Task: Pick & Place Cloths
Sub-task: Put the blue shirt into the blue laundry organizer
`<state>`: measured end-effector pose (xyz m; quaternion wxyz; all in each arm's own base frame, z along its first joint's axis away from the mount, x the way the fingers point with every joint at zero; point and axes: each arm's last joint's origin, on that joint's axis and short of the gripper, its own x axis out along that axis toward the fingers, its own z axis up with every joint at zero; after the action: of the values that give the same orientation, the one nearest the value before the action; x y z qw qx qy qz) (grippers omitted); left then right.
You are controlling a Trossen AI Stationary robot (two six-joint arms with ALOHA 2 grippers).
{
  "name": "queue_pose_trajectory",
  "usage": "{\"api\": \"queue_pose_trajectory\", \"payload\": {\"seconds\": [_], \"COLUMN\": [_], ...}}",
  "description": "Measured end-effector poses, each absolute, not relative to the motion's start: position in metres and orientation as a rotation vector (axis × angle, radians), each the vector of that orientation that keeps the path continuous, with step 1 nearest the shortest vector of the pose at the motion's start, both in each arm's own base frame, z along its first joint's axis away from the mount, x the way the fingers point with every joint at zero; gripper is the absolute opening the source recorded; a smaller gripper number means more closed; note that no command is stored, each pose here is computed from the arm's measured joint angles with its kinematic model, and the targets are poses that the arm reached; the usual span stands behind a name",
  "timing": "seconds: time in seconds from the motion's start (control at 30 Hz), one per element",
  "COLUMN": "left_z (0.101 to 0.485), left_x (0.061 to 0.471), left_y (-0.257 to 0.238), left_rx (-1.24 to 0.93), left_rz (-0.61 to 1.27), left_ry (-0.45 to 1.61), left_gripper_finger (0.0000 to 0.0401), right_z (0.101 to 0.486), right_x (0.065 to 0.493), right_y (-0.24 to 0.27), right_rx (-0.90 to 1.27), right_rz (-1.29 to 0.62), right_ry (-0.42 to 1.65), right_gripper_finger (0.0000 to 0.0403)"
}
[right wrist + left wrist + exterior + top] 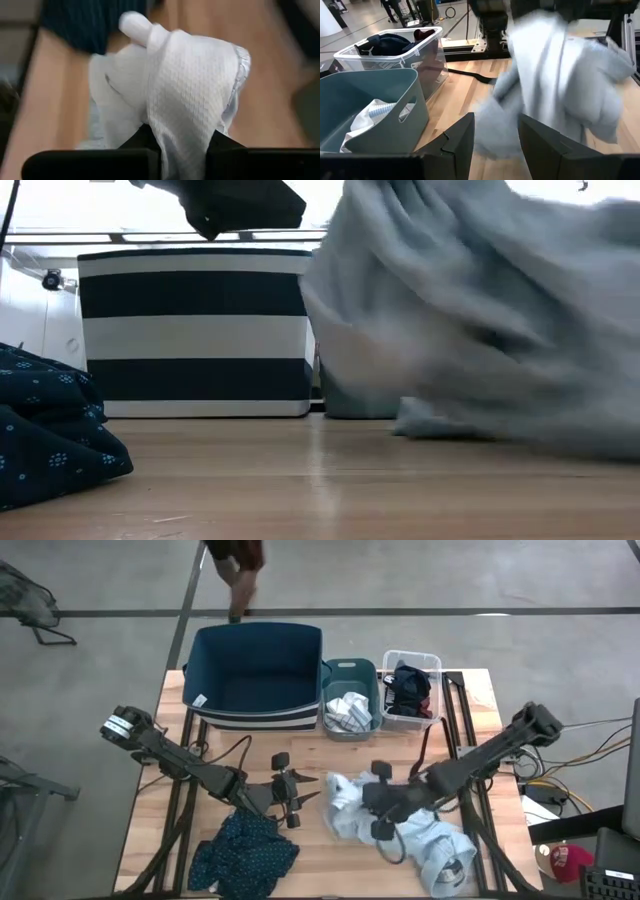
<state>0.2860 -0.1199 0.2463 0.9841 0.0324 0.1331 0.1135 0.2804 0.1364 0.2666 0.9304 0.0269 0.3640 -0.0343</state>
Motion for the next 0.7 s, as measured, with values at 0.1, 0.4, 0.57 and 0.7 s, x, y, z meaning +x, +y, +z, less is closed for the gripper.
{"api": "queue_pose_trajectory", "payload": {"seconds": [0.1, 0.4, 0.57, 0.7], "left_z": [0.247, 0.248, 0.246, 0.246], "left_x": [0.286, 0.286, 0.286, 0.286], "left_y": [-0.12, -0.12, -0.12, -0.12], "left_rx": [0.064, 0.061, 0.075, 0.073], "left_rz": [0.228, 0.232, 0.226, 0.224], "left_ry": [0.264, 0.254, 0.275, 0.272], "left_gripper_finger": [0.0156, 0.0156, 0.0156, 0.0156], "right_z": [0.305, 0.406, 0.402, 0.365], "right_x": [0.281, 0.255, 0.228, 0.22], "right_y": [0.13, 0.111, 0.104, 0.109], "right_rx": [0.028, -0.068, 0.062, 0.187], "right_rz": [-0.072, -0.19, -0.211, -0.242], "right_ry": [0.577, 0.307, 0.497, 0.711], "right_gripper_finger": [0.0031, 0.003, 0.0034, 0.0043]}}
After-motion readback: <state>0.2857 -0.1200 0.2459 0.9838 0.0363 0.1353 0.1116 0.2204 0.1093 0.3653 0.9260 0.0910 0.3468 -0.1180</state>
